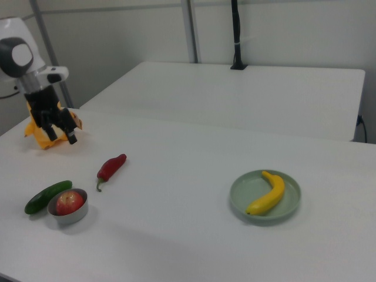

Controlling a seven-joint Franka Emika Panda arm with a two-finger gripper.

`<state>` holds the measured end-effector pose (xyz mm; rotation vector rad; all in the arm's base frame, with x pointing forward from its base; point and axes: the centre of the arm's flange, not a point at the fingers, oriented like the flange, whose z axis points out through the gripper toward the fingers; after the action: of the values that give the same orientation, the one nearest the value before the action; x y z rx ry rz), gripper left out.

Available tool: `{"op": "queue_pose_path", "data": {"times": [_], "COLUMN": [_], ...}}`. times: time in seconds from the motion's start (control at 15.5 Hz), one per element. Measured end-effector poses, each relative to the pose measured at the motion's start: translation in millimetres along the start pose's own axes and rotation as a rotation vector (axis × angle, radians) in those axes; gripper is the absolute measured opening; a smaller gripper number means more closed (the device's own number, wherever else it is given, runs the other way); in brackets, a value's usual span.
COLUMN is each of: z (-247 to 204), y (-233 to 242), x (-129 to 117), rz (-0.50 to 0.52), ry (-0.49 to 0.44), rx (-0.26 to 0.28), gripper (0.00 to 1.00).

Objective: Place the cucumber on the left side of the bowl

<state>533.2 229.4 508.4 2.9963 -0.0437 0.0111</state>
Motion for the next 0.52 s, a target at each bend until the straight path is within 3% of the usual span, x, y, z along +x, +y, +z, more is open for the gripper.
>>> {"op": "queue_pose_path", "data": {"times": [0.52], "z": [-76], "y": [161], "x": [8], "rz": [0.068], "ry": [0.022], "rx": [0.134], "gripper": [1.0]}}
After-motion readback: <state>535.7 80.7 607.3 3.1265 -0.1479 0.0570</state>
